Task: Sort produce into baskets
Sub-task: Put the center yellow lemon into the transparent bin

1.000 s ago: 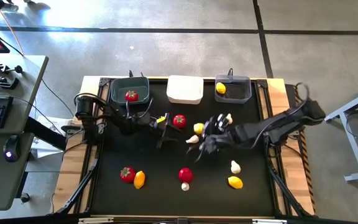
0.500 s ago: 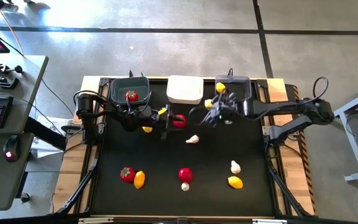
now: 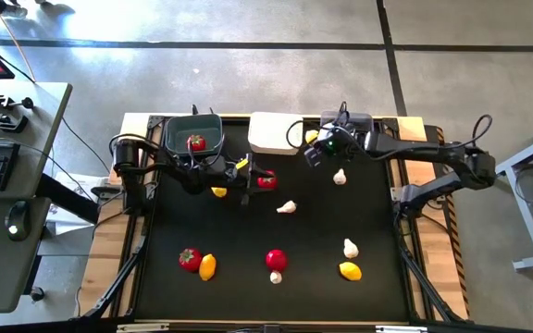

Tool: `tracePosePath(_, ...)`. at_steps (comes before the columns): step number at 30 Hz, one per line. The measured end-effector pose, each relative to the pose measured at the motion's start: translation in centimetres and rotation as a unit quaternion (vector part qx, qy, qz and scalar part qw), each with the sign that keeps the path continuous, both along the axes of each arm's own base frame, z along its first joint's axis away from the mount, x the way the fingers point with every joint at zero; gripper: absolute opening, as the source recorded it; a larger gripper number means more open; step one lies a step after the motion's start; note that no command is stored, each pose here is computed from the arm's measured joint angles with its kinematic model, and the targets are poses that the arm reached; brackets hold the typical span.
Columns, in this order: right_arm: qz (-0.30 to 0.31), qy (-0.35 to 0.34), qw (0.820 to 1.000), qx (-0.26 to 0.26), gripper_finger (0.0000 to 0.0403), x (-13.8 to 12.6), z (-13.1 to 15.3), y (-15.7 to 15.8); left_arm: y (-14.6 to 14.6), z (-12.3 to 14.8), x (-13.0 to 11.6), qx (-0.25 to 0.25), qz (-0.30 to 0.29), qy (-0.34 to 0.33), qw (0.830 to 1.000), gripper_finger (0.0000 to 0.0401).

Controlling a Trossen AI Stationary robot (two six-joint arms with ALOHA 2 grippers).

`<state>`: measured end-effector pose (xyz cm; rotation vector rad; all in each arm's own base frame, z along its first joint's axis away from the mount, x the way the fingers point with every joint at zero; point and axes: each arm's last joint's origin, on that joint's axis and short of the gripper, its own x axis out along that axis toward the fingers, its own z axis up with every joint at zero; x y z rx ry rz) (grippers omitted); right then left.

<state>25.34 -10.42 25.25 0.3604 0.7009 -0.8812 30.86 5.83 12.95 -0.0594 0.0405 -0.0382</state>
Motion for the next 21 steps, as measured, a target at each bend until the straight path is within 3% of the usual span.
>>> tracePosePath(7, -0.058, 0.008, 0.998, 0.021, 0.0119, -2.4, -3.2, -1.8, 0.0, 0.0, 0.0, 0.000, -0.003, 0.000, 1.000, 0.0220)
tracePosePath(13, -0.068, 0.004, 0.998, 0.016, 0.0119, -5.3, -3.2, -2.1, 0.0, 0.0, 0.0, 0.000, -0.003, 0.000, 1.000, 0.0220)
tracePosePath(21, -0.139, -0.052, 0.989, 0.004, 0.0119, -10.3, -2.6, -1.7, 0.0, 0.0, 0.0, -0.007, -0.002, 0.000, 1.000, 0.0220)
